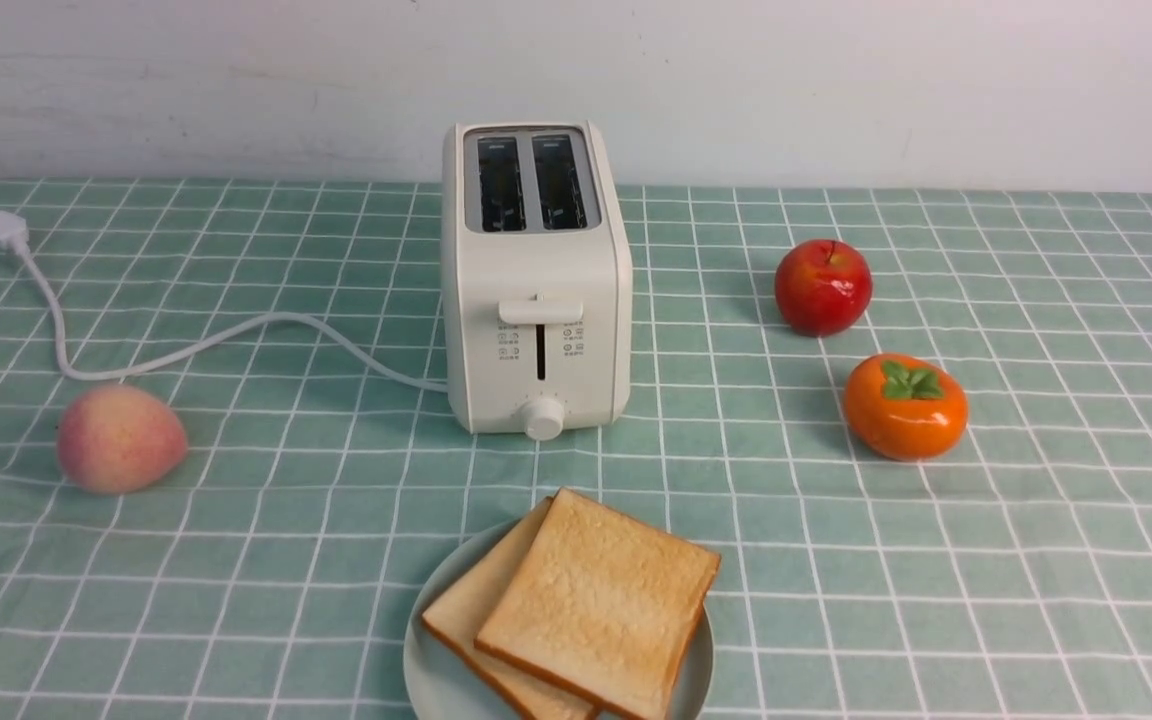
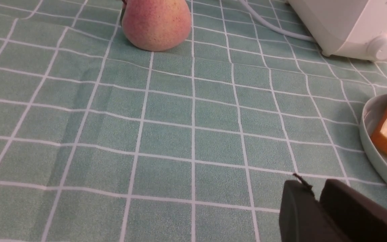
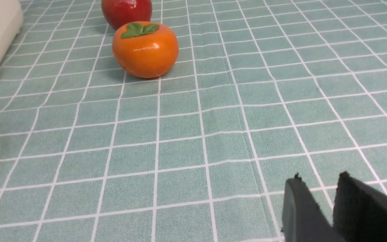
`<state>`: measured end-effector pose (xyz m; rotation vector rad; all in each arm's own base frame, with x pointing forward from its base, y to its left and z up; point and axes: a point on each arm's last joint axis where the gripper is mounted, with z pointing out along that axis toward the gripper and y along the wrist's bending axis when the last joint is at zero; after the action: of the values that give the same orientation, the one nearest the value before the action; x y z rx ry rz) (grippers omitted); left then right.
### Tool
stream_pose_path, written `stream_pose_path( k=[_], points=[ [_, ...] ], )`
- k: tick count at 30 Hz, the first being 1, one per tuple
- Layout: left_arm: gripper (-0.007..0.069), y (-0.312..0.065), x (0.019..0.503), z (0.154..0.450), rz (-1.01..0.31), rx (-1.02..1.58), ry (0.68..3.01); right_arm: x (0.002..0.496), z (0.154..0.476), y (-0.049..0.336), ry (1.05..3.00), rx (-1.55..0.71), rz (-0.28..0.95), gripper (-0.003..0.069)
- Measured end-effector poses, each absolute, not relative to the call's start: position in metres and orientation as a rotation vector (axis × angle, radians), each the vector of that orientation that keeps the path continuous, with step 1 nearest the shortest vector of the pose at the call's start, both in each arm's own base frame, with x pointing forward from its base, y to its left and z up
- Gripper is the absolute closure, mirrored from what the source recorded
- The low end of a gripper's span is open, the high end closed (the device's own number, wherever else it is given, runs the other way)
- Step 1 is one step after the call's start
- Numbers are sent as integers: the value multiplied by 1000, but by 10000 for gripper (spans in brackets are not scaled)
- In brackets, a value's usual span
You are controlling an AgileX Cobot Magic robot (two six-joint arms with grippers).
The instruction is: Take toasted bread from bread machine on blue coffee table place on plate.
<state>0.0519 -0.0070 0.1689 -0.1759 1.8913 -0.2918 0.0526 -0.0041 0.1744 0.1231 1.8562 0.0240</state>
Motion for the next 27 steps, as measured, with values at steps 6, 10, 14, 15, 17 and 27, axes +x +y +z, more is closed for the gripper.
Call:
stream_pose_path(
  k=[6,10,14,15,17,27],
  points=[
    [533,-7,52,169,-292,-176,1891,53,174,-4,1856,122,23,481],
    [529,-7,52,169,-292,-176,1891,53,174,-4,1856,122,23,480],
    [523,-7,52,169,-292,-176,1891,53,174,-4,1856,122,23,480],
    [523,-7,52,169,-292,-176,1891,53,174,-4,1856,122,23,479],
    [522,-7,52,169,-292,-176,1891,53,174,-4,1856,122,23,477],
    [512,-7,52,169,-292,-176,1891,53,174,-4,1856,122,23,461]
  ],
)
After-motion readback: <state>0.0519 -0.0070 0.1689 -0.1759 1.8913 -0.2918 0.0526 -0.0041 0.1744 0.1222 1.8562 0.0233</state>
